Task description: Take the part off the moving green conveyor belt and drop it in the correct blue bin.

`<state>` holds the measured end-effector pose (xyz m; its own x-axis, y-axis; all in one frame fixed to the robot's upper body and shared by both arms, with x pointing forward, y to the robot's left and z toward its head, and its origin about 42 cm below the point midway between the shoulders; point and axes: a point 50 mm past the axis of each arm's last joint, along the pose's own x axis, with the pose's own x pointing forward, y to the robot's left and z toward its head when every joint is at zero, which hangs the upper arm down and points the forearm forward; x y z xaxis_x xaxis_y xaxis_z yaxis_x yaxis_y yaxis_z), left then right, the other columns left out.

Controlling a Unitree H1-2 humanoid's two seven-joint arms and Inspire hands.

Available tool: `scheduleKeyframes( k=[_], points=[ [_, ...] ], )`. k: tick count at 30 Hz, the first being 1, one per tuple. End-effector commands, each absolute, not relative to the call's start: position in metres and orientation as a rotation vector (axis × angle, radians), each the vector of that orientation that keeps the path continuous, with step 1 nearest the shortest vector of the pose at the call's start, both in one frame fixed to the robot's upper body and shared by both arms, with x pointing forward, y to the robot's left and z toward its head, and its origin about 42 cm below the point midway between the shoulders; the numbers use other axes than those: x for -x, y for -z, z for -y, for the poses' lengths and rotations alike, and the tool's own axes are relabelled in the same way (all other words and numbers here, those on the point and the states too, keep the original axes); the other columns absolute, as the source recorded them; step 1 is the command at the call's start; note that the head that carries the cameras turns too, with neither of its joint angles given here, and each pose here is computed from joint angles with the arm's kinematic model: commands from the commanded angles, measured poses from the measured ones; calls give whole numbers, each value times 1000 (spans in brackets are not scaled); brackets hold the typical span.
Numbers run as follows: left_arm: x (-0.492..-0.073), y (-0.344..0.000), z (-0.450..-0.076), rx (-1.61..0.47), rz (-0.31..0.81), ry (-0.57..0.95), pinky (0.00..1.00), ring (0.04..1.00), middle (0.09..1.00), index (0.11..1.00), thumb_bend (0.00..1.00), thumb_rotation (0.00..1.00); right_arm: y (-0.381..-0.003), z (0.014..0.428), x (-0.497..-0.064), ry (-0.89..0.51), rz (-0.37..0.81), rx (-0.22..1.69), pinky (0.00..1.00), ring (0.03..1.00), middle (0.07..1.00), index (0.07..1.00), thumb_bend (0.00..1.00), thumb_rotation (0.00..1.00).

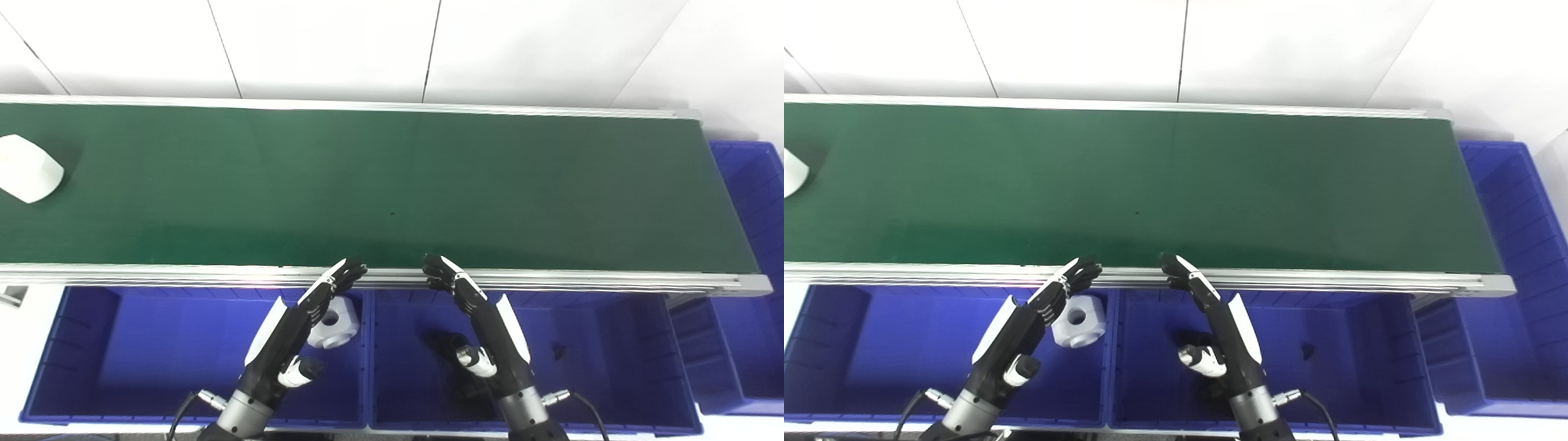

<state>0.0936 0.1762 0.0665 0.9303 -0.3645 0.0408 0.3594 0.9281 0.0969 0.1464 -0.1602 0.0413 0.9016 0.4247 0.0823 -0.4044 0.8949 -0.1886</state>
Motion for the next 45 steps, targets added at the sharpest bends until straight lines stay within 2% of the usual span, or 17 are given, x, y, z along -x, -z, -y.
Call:
scheduleKeyframes(
  k=[1, 45],
  points=[
    [-95, -75, -176, -85, 101, 373, 915, 917, 906, 912, 930, 1000, -49, 157, -150, -432, 165, 151, 805, 864, 891, 872, 1000, 1000],
    [-97, -77, -177, -89, 92, 375, 925, 915, 903, 909, 952, 1000, -50, 156, -153, -437, 168, 140, 798, 864, 890, 875, 1000, 991]
  ],
)
